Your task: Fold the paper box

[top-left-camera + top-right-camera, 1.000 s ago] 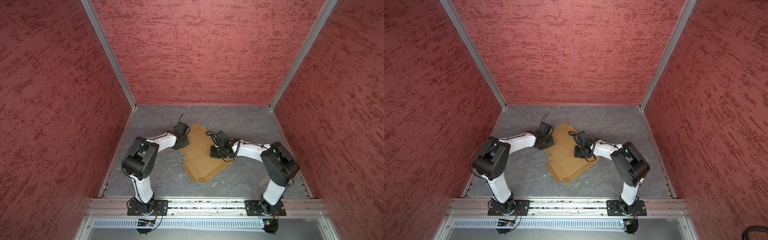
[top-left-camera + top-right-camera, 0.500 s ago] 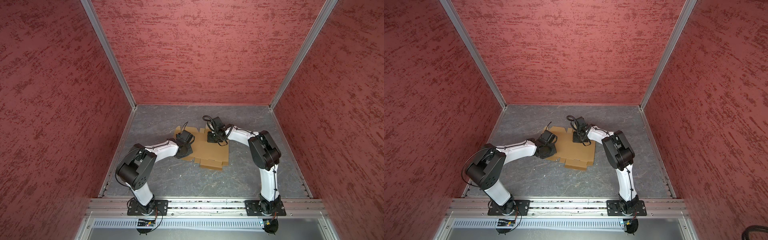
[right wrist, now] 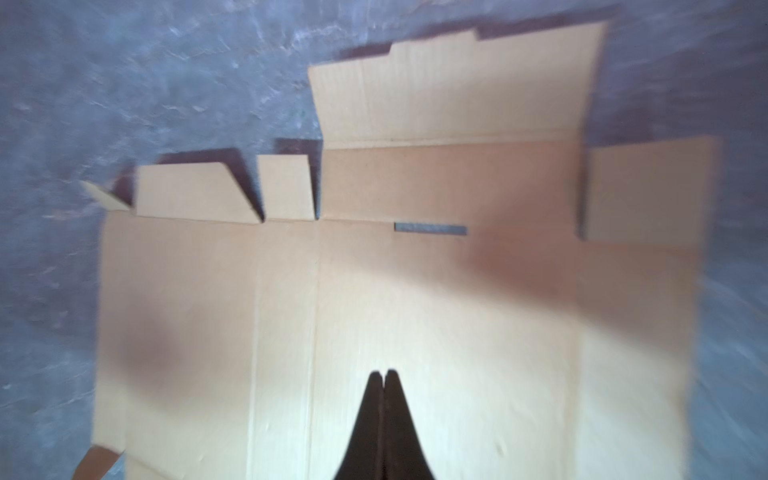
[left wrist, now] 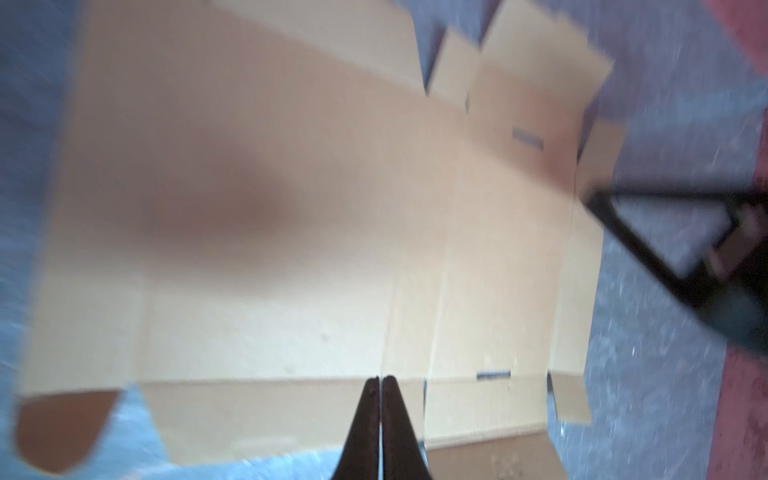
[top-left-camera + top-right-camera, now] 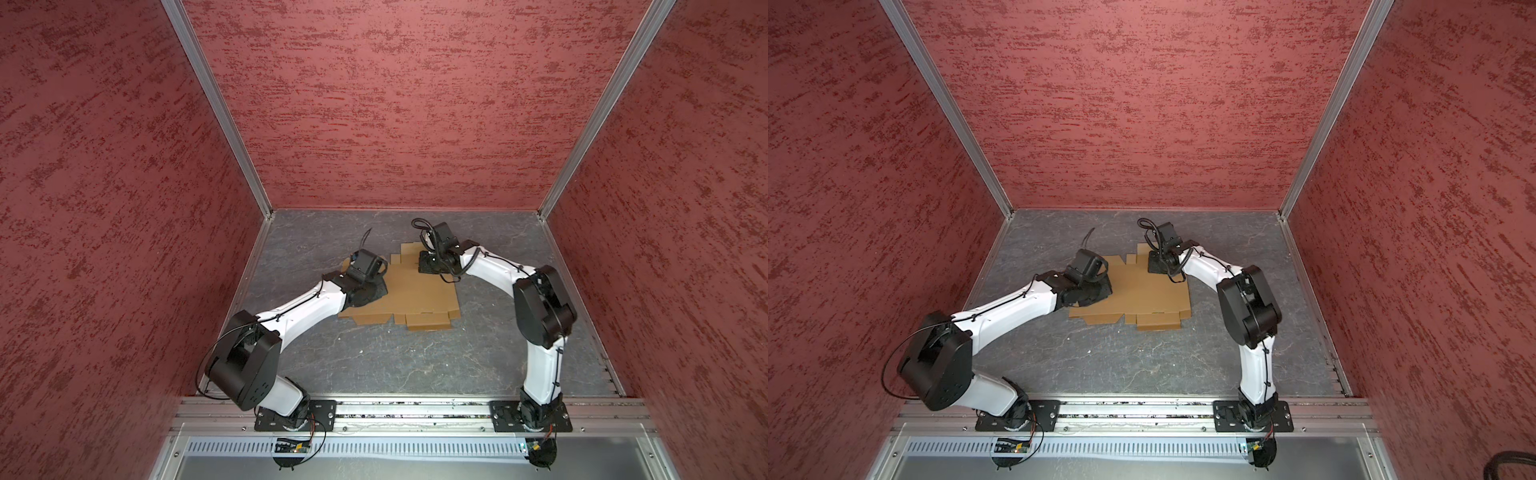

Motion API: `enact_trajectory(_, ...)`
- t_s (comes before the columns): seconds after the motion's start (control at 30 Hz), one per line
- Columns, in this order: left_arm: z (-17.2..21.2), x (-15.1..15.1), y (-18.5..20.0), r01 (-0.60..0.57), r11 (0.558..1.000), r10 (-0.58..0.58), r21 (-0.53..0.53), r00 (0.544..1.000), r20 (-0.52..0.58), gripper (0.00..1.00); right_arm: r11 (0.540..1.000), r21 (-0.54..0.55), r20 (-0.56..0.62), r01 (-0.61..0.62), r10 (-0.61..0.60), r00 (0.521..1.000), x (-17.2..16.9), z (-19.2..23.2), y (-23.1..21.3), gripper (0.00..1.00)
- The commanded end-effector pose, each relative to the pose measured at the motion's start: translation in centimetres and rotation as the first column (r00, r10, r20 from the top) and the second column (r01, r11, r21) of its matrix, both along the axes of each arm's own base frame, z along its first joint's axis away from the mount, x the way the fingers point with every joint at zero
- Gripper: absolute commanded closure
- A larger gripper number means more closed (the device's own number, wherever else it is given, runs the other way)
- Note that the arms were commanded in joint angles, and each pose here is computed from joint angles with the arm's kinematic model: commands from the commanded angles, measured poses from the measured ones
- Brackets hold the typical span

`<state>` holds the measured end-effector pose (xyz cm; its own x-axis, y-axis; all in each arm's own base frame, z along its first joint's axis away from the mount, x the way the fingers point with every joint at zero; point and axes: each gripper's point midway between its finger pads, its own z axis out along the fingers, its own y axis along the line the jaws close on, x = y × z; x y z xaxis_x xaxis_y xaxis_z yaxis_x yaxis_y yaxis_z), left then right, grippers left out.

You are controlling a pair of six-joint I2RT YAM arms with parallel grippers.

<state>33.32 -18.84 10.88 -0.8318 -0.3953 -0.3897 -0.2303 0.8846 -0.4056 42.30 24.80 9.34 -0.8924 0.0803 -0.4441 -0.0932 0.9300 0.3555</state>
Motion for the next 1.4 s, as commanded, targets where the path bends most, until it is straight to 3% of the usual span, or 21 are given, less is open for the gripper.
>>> enact_trajectory(0.0, -1.4, 1.5, 3.3, 0.009, 0.996, -0.007, 0.088, 1.000, -0.023, 0.96, 0.998, 0.010, -0.018, 0.058, -0.058, 0.998, -2.9, 1.0, -1.9, 1.00)
enact_trajectory(0.23, -4.6, 4.6, 5.9, 0.012, 0.993, -0.005, 0.114, 0.998, -0.062, 0.98, 0.995, 0.038, -0.091, 0.091, -0.088, 0.992, -8.2, -1.3, -2.8, 1.00)
enact_trajectory(0.47, -7.2, 5.0, 6.7, -0.009, 0.990, 0.025, 0.138, 0.993, -0.114, 1.00, 0.995, 0.032, -0.157, 0.096, -0.090, 0.983, -9.1, -5.0, -2.6, 1.00)
enact_trajectory(0.97, -10.5, -1.4, 6.6, -0.060, 0.987, 0.092, 0.149, 0.972, -0.218, 1.00, 0.995, -0.013, -0.175, 0.097, -0.098, 0.980, -4.4, -7.9, -3.4, 1.00)
enact_trajectory(1.17, -11.0, -4.2, 4.2, -0.046, 0.987, 0.083, 0.156, 0.966, -0.245, 1.00, 0.997, -0.029, -0.167, 0.075, -0.079, 0.983, -1.7, -8.5, -4.0, 1.00)
enact_trajectory(1.37, -11.7, -7.2, 0.3, 0.006, 0.989, 0.034, 0.150, 0.964, -0.264, 1.00, 1.000, -0.008, -0.144, -0.029, 0.028, 0.989, 1.4, -9.0, -2.3, 1.00)
